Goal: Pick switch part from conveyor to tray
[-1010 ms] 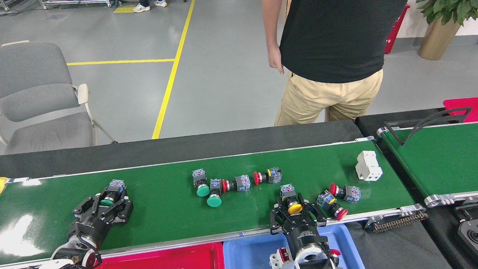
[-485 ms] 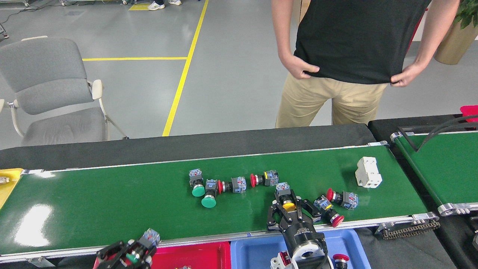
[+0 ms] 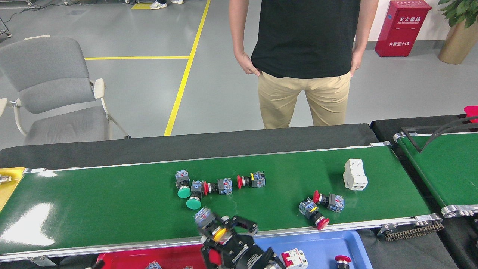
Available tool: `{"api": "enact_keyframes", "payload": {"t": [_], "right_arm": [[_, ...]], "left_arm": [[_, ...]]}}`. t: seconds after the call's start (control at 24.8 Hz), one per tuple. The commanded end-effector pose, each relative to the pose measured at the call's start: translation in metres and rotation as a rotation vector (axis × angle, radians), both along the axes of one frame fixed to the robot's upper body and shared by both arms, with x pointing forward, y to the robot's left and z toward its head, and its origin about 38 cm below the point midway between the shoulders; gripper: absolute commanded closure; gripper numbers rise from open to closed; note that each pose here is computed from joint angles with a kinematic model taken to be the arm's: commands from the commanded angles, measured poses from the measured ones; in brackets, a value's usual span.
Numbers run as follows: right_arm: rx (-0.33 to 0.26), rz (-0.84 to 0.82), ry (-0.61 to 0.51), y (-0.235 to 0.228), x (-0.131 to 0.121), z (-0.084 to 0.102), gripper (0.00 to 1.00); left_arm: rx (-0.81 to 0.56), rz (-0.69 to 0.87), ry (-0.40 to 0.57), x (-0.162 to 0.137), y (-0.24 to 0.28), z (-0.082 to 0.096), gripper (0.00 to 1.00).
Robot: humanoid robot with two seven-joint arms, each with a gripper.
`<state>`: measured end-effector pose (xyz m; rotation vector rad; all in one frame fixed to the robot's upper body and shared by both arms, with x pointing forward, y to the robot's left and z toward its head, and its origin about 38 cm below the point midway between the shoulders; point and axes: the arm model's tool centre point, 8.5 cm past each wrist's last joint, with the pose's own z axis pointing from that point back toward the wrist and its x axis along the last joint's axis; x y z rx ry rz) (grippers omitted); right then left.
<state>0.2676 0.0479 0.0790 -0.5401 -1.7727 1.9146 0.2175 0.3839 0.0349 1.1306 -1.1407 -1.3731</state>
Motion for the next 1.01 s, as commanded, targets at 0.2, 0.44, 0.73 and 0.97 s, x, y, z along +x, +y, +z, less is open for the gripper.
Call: {"api": "enact_keyframes", "payload": {"t": [0.2, 0.44, 0.73, 0.97], "right_arm": [[0.067, -0.100, -0.022, -0.018, 0.016, 0.018, 0.02], [0.182, -0.715, -0.014, -0.130, 0.027, 0.001, 0.03], [0.147, -0.801, 0.039, -0.143, 0.020, -0.013, 0.03], [0.048, -0.771, 0.115, -0.137, 0.048, -0.013, 0.03]], "left_arm": [[0.077, 0.063, -0.032, -0.004, 0.019, 0.010, 0.01], [0.077, -0.029, -0.004, 0.001, -0.006, 0.015, 0.01], [0.060, -0.090, -0.022, 0.033, -0.034, 0.022, 0.01], [0.058, -0.087, 0.000, 0.079, -0.037, 0.028, 0.01]]}}
